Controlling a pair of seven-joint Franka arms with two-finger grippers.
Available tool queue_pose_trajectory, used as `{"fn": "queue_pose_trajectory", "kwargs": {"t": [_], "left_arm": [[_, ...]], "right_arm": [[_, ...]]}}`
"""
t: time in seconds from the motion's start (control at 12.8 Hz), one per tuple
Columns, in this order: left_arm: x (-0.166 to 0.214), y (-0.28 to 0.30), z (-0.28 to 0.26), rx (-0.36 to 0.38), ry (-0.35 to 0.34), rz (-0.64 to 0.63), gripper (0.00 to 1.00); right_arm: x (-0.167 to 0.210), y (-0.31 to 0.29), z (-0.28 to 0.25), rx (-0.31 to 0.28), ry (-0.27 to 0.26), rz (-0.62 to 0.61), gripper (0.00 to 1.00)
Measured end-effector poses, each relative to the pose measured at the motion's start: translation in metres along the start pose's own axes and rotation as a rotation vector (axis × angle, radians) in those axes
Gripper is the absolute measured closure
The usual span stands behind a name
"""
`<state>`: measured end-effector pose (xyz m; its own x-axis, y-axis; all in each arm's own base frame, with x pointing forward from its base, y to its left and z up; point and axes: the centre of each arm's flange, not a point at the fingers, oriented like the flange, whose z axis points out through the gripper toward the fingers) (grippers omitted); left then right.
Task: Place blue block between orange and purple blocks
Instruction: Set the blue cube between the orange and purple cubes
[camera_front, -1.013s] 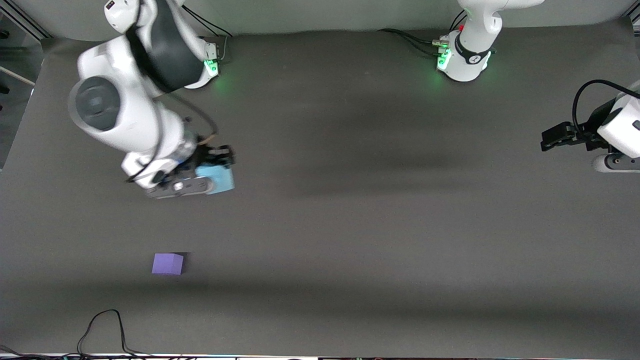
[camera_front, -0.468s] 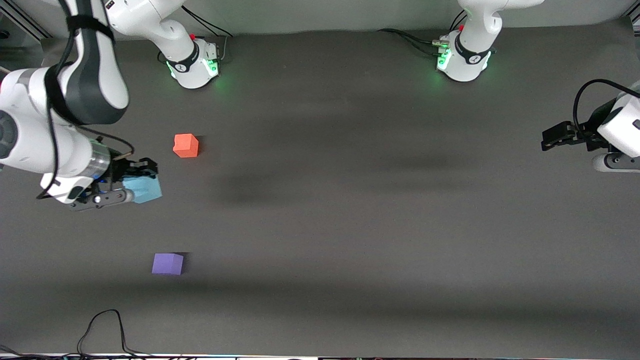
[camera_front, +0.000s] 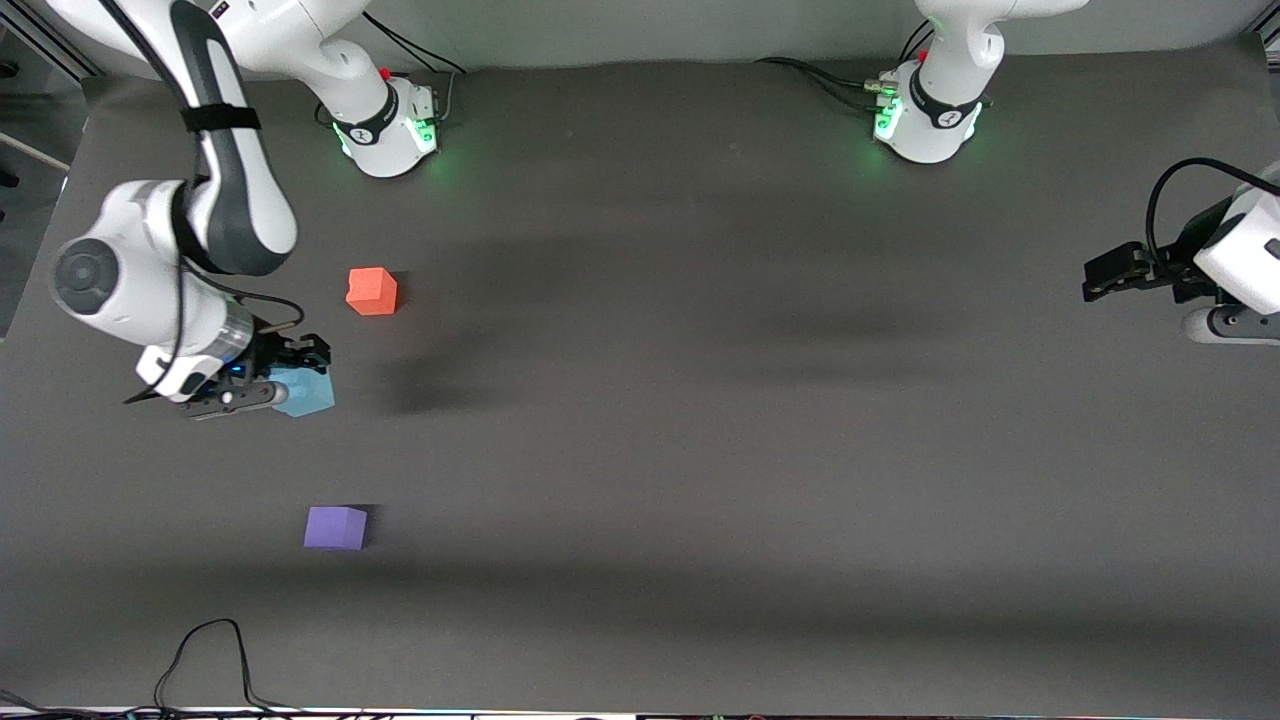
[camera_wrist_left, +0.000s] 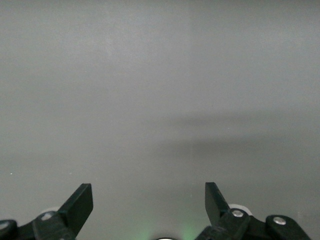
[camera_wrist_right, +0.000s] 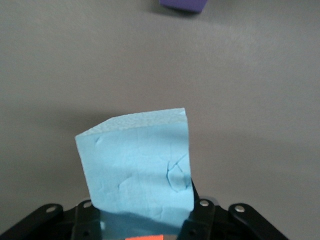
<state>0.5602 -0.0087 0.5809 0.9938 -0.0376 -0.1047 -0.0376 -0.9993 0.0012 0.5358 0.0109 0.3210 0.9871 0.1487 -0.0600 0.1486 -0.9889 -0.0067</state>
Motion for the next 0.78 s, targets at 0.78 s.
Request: {"fn": "queue_pose_trajectory", "kwargs": {"t": [0.78], "left_arm": [[0.0,-0.001,0.0,0.0,0.001,0.0,0.0]], "right_arm": [[-0.019,0.012,0.124,0.198,0.078,0.006,0.47]]}}
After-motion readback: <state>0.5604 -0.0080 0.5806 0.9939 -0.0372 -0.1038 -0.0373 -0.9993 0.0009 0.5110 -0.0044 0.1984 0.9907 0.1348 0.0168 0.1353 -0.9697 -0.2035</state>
